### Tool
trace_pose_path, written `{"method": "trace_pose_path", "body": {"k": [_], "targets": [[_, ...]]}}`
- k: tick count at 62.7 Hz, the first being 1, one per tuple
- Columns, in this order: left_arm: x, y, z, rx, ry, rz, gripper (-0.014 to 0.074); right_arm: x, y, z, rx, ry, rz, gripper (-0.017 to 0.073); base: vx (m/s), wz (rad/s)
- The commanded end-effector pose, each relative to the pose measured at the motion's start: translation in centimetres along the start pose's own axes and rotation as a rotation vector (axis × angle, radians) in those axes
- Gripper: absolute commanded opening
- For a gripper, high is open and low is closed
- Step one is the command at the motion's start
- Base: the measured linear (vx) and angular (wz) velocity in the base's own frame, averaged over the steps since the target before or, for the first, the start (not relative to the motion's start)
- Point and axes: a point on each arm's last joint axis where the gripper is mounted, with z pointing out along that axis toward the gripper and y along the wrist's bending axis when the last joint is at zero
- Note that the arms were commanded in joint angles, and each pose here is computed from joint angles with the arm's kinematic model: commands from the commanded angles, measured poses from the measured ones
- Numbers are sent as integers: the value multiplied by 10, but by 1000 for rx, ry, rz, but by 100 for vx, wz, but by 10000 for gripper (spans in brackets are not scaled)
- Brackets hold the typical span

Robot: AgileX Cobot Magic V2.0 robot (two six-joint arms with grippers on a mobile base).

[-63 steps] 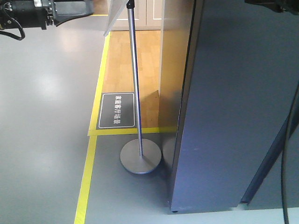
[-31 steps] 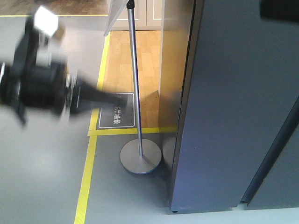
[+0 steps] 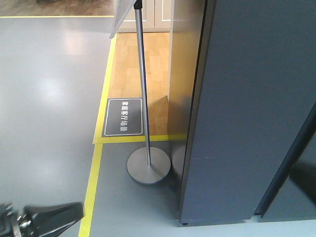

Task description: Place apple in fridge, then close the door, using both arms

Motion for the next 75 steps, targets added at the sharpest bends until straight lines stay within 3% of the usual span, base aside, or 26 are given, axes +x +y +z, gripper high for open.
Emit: {"method": "trace_pose_path", "body": {"k": [1, 10, 28, 38, 49, 55, 61, 69, 75], "targets": [[6, 8, -6, -40, -106, -129, -8, 16, -4, 2, 81, -51, 48, -5, 0, 0], [21, 15, -9, -32, -118, -223, -8, 40, -3, 7, 74, -19, 92, -4, 0, 0], [17, 9, -9, 39, -147, -278, -8, 44, 3, 8, 9, 22, 93, -3, 0, 0], [14, 0, -10, 144, -169, -326, -8, 46, 6, 8, -20, 37, 93, -3, 0, 0], [14, -14, -13, 302, -141, -316, -8, 46, 6, 8, -20, 38, 93, -3, 0, 0], [13, -18, -14, 350, -143, -323, -8, 46, 6, 8, -20, 38, 93, -3, 0, 0], [4, -18, -17, 379, -229, -414, -8, 46, 6, 8, -20, 38, 93, -3, 0, 0], [-14, -14, -24, 442, -414, -620, -8, 46, 6, 8, -20, 38, 93, -3, 0, 0], [-21, -11, -28, 467, -497, -697, -8, 46, 6, 8, -20, 38, 93, -3, 0, 0]]}}
